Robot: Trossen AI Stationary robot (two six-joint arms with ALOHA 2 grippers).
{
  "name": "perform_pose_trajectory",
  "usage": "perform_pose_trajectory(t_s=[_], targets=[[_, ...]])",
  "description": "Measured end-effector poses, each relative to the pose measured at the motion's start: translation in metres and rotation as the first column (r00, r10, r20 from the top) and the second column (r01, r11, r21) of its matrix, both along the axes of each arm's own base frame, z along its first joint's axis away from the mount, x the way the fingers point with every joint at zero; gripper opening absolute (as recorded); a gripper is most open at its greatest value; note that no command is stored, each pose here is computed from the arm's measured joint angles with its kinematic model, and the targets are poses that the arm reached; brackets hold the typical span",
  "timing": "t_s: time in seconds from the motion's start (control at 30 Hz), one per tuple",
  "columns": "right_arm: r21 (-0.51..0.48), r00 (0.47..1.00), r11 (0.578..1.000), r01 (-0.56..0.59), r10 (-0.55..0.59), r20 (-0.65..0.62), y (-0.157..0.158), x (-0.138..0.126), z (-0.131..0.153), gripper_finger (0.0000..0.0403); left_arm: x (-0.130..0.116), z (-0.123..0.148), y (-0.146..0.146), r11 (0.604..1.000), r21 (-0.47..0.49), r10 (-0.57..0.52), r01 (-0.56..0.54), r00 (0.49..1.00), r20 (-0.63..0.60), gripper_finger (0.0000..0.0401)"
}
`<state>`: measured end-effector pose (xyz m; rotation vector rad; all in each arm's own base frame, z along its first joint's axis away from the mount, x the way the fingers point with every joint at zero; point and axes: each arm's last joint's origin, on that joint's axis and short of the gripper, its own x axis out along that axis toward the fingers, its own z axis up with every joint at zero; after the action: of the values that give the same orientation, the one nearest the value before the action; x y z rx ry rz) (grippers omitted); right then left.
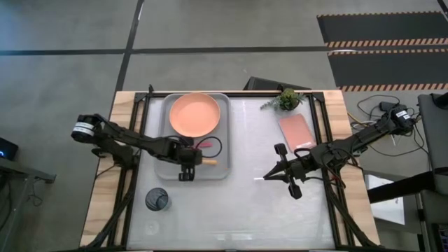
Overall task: Pick and place plate/cup/fork/spoon on tray
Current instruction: Put the yellow spoon on the gray serving tray to the left of the pink fork
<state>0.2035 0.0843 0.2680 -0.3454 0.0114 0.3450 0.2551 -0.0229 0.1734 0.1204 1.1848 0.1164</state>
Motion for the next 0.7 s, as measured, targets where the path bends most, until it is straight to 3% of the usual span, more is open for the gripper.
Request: perform_pose_trajectory(t_s=[0.4,0.7], targets=[[-0.001,1.000,1.000,0.001,-0.001,-0.001,0.000,0.000,0.000,0.0009,-0.013,-0.019,0.006,0.998,-0.010,0.067,-0.068,0.997,-0.049,0.0021],[-0.001,1.000,1.000,0.001,-0.001,-0.001,0.000,0.000,0.000,0.0009,-0.017,-0.024,0.007,0.999,-0.001,0.050,-0.050,0.996,-0.071,0.0063]])
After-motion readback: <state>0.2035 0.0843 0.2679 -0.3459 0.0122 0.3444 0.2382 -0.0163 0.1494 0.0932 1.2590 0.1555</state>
